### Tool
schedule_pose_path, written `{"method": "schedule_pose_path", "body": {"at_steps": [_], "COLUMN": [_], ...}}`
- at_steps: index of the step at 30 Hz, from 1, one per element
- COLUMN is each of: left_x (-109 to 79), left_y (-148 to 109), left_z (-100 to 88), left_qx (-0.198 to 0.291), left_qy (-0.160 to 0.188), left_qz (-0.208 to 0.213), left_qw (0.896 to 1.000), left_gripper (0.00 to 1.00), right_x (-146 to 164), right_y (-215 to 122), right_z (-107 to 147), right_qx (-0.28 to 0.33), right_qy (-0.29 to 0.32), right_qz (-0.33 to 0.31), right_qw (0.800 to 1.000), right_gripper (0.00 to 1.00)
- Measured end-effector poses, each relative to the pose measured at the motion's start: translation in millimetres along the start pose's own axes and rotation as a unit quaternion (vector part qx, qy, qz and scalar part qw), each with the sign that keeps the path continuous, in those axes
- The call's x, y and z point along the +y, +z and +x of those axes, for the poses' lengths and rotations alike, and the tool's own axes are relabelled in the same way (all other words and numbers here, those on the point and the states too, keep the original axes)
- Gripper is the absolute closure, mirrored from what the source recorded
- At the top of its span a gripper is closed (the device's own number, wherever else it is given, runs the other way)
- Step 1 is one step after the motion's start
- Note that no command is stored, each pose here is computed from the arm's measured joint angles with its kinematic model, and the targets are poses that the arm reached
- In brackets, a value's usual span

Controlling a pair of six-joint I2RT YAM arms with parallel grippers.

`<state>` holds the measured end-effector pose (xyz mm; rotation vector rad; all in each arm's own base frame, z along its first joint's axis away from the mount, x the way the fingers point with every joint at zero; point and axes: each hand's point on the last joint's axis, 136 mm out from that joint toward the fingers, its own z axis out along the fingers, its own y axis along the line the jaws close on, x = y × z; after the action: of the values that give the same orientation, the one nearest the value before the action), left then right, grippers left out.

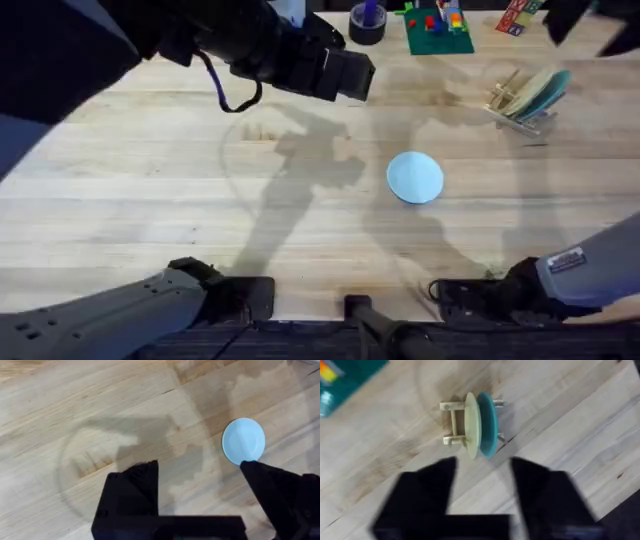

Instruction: Pick up the plates from the table one by one and place each into a slot on the dish rack.

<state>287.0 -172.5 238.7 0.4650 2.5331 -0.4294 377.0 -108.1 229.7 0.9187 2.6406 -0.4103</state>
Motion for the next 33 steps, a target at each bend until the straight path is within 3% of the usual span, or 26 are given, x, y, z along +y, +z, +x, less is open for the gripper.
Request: {"method": "schedule_pose_path", "body": {"at_steps": [2,4,18,27,33], "left_x": [0.0,0.0,0.0,0.0,0.0], "left_y": [0.0,0.0,0.0,0.0,0.0], "left_z": [0.1,0.0,0.0,0.0,0.0], "left_qx": [0.000,0.000,0.000,0.000,0.000], "left_qy": [0.000,0.000,-0.001,-0.001,-0.001], "left_qz": [0.000,0.000,0.000,0.000,0.000], "left_qw": [1.000,1.000,1.000,1.000,1.000], "left_gripper": [0.008,0.009,0.008,0.008,0.008], "right_x": [-7.5,-14.7,-25.0,-47.6,-71.0], "right_y": [-20.3,-36.4,-103.4,-148.7,-165.0], "right_z": [-1.3,0.6,50.8,77.2,115.4], "right_qx": [-0.018,-0.030,-0.014,-0.054,-0.084], "right_qy": [0.007,0.010,-0.063,-0.069,-0.064], "right_qz": [-0.010,-0.016,-0.124,-0.166,-0.187], "right_qw": [1.000,0.999,0.990,0.982,0.977], "right_gripper": [0.084,0.015,0.007,0.007,0.007]}}
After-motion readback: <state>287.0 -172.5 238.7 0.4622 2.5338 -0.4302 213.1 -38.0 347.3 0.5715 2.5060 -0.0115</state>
